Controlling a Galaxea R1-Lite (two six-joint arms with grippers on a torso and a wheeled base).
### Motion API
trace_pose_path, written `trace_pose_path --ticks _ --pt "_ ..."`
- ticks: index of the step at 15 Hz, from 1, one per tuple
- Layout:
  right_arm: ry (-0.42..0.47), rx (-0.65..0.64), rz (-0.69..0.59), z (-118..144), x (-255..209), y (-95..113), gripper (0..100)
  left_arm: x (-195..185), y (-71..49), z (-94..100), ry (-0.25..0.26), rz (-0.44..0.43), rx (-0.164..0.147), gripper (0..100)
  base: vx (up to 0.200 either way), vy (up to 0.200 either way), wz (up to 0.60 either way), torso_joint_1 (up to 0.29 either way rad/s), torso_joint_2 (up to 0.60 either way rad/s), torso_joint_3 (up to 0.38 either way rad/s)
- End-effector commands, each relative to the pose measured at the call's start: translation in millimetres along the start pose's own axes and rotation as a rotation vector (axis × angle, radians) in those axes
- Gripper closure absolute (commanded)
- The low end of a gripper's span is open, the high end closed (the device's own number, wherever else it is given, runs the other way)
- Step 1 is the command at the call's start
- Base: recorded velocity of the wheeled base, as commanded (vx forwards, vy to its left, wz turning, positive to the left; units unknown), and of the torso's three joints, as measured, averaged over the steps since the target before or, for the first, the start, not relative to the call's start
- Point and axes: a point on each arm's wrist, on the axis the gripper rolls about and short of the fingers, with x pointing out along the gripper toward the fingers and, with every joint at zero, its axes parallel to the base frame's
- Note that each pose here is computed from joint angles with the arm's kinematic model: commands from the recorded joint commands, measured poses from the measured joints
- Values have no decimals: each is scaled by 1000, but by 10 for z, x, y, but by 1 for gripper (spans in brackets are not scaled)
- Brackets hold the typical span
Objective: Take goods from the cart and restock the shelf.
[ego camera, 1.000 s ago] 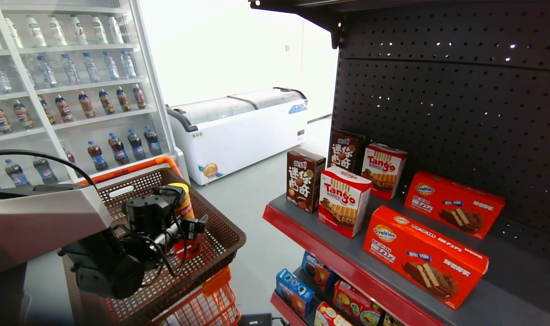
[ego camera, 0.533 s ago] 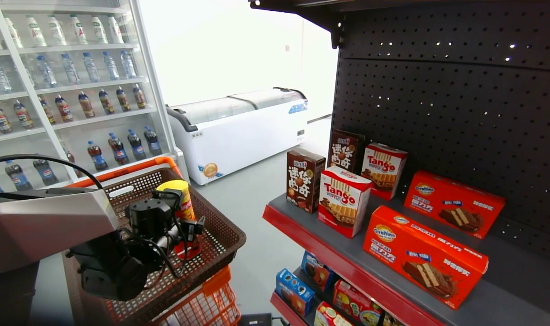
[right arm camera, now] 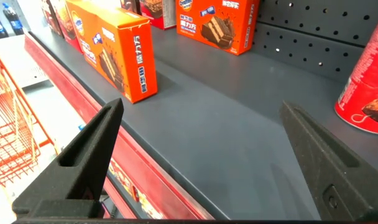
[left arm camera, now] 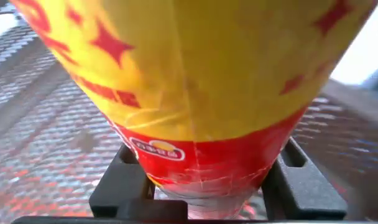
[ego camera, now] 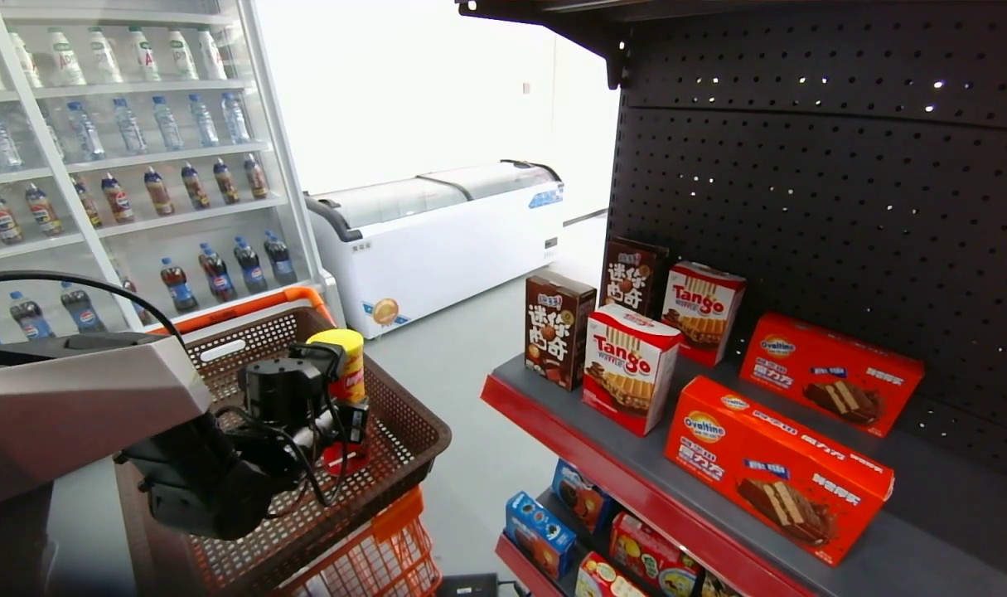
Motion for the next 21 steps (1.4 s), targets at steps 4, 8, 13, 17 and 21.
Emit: trace_pose_path --ticks 4,8,13,17,21 --pt "1 0 0 1 1 0 0 -321 -260 739 -140 -235 16 100 0 0 0 0 0 0" --pt "1 0 0 1 1 0 0 -790 -291 1129 -166 -443 42 100 0 0 0 0 0 0" --pt "2 0 0 -1 1 0 0 -1158 -241 1220 -218 -706 54 100 0 0 0 0 0 0" --pt "1 0 0 1 1 0 0 -1427 -286 1253 -272 -817 77 100 0 0 0 0 0 0" --pt "2 0 0 -1 1 0 0 -1711 -522 1322 -311 -928 52 100 0 0 0 0 0 0"
